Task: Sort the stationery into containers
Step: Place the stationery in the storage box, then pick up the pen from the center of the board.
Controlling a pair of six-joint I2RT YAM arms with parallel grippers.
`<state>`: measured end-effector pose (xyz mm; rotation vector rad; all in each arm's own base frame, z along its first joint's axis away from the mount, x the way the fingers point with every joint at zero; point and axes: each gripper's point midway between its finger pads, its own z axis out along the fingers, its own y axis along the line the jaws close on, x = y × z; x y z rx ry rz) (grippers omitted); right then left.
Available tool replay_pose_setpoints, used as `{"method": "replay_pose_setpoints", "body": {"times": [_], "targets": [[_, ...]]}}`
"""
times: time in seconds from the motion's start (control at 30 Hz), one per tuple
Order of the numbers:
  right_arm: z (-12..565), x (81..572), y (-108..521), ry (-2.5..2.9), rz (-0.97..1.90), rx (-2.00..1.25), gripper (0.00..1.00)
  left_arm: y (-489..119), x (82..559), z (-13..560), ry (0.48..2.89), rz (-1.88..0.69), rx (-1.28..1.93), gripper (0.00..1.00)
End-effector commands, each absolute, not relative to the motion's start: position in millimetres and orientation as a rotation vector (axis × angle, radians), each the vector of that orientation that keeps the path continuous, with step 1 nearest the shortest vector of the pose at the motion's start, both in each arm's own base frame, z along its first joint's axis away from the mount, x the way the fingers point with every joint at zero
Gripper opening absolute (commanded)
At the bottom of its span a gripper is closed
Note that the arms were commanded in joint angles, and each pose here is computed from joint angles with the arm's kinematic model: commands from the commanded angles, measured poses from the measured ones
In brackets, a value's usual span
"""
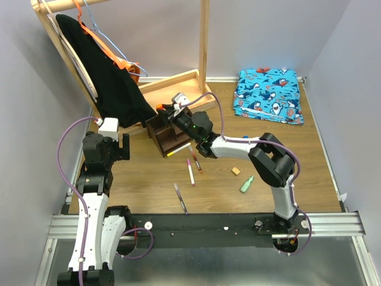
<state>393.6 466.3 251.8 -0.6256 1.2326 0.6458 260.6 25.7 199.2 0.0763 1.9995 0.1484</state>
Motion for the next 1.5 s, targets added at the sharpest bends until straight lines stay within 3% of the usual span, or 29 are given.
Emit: {"method": "replay_pose_setpoints", "body": {"times": [0.0, 0.1, 0.33, 0.43, 0.63, 0.83, 1.13, 1.23, 1.47], "targets": [[256, 394, 479, 1.189, 0.695, -0.609, 0.01, 29, 256, 210, 1.991, 0.16, 0.036, 0.99], [249, 391, 485, 1.198, 0.717, -0.641, 0.02, 30, 254, 210, 1.988, 0.168, 0.041, 0.99], [249, 385, 484, 1.242, 0.722, -0.686, 0.53, 23, 248, 211, 1.983, 0.139, 0.076, 0.99], [256, 378, 478, 1.264, 0.722, -0.7, 0.61, 19, 245, 213, 1.971, 0.118, 0.092, 0.99], [290, 367, 456, 1.308, 0.695, -0.689, 0.63, 15, 244, 222, 1.942, 0.093, 0.088, 0.99], [276, 353, 406, 1.587, 0.542, -0.719, 0.63, 4, 241, 248, 1.905, 0.042, 0.136, 0.99], [130, 271, 348, 2.266, 0.534, -0.843, 0.6, 8, 217, 271, 1.875, 0.106, 0.194, 0.99], [99, 259, 338, 2.384, 0.521, -0.802, 0.54, 7, 206, 284, 1.82, 0.118, 0.207, 0.99], [47, 265, 335, 2.471, 0.429, -0.818, 0.53, 0, 196, 296, 1.8, 0.062, 0.176, 0.99]]}}
